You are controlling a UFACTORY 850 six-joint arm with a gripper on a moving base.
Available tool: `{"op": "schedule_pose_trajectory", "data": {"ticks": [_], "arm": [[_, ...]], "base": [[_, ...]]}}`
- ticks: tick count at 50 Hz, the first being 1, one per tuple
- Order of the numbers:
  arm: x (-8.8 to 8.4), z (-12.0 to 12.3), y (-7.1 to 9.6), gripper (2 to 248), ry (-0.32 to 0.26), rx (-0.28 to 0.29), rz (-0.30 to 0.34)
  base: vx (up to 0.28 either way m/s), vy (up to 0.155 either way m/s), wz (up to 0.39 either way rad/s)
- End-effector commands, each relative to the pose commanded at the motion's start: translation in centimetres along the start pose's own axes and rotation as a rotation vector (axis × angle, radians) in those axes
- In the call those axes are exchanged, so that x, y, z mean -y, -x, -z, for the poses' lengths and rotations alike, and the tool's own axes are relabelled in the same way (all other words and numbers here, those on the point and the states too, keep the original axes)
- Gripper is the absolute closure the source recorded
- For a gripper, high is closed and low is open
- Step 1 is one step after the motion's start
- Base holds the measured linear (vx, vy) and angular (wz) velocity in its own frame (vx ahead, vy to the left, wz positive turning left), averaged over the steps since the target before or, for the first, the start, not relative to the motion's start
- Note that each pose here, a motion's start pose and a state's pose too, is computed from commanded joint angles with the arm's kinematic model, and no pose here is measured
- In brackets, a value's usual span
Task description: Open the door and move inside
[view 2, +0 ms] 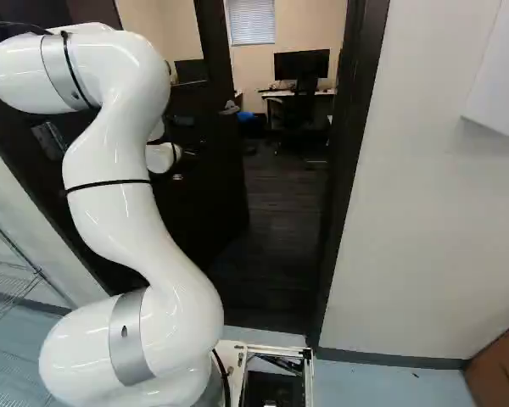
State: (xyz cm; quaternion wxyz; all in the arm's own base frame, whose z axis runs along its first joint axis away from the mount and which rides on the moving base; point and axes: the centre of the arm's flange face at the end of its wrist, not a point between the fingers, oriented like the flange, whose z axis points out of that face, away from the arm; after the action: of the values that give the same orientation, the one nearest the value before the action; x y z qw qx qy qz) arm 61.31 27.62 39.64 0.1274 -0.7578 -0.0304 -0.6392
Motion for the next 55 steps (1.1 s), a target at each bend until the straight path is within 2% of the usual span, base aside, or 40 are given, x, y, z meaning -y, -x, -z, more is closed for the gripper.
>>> {"op": "schedule_pose_trajectory", "data": {"ticks": [37,49,55], "arm": [[6.4,-3.8,1.3,3,-0.164,-0.035,0.081],[8.3,-4.8,1.8,3,-0.194,-0.047,0.088],[8.7,-5.0,1.9,3,-0.199,-0.050,0.088]], "base": [[0.000,0.000,0.000],[0.000,0.000,0.000],[0.000,0.000,0.000]]}}
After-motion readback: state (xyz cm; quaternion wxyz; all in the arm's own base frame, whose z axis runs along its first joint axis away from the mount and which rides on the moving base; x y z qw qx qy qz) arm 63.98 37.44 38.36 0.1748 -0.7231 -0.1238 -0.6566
